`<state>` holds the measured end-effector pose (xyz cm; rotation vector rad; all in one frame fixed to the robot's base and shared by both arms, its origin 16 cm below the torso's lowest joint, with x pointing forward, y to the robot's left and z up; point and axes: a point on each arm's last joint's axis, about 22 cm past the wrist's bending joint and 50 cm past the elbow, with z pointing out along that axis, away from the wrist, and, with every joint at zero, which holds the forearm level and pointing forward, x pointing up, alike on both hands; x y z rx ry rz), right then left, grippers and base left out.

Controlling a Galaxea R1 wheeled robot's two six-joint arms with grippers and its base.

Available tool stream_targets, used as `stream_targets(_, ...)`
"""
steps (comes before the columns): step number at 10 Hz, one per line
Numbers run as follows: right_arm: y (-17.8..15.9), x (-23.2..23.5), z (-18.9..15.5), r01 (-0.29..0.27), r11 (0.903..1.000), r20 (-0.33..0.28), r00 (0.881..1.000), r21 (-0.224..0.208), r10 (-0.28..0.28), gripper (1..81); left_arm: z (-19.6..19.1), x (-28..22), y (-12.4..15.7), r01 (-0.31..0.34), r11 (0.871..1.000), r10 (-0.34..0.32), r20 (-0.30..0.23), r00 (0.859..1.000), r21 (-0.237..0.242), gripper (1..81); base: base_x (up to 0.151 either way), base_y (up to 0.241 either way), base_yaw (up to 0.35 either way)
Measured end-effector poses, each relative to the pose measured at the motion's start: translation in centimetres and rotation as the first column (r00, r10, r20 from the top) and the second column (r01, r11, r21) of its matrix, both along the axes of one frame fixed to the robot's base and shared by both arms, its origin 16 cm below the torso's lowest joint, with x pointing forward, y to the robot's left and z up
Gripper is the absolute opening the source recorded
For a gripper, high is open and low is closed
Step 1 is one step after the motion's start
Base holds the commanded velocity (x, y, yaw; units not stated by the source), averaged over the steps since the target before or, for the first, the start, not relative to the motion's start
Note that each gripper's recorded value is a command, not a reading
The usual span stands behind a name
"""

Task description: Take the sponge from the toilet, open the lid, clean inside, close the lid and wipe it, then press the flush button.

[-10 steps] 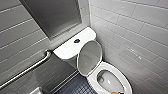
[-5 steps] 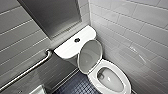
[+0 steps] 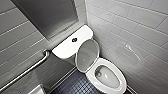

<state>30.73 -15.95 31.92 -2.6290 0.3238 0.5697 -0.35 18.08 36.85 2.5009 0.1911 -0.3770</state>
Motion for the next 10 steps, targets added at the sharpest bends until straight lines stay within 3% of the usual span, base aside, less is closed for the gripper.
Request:
stream_targets(3, -5.5, -4.4, -0.8, 0.004, 0.9961, -0.017, 1.000, -0.088, -0.005, 1.0, -0.5, 6.1, 2.1, 0.004, 1.000, -0.003, 0.082, 0.997, -0.009, 81.1, 0.000, 0.000, 0.000)
stream_targets(7, -10.4, -12.0, -3.2, -0.002, 0.9964, -0.039, 0.999, -0.085, -0.002, 1.0, -0.8, 10.3, 4.8, -0.038, 0.999, 0.036, 0.095, 0.995, 0.017, 81.1, 0.000, 0.000, 0.000)
stream_targets(10, -13.9, -17.6, -3.3, 0.034, 0.9990, -0.025, 0.999, -0.030, -0.034, 1.0, -0.3, 16.0, 4.6, -0.076, 0.997, 0.077, 0.117, 0.990, -0.016, 81.1, 0.000, 0.000, 0.000)
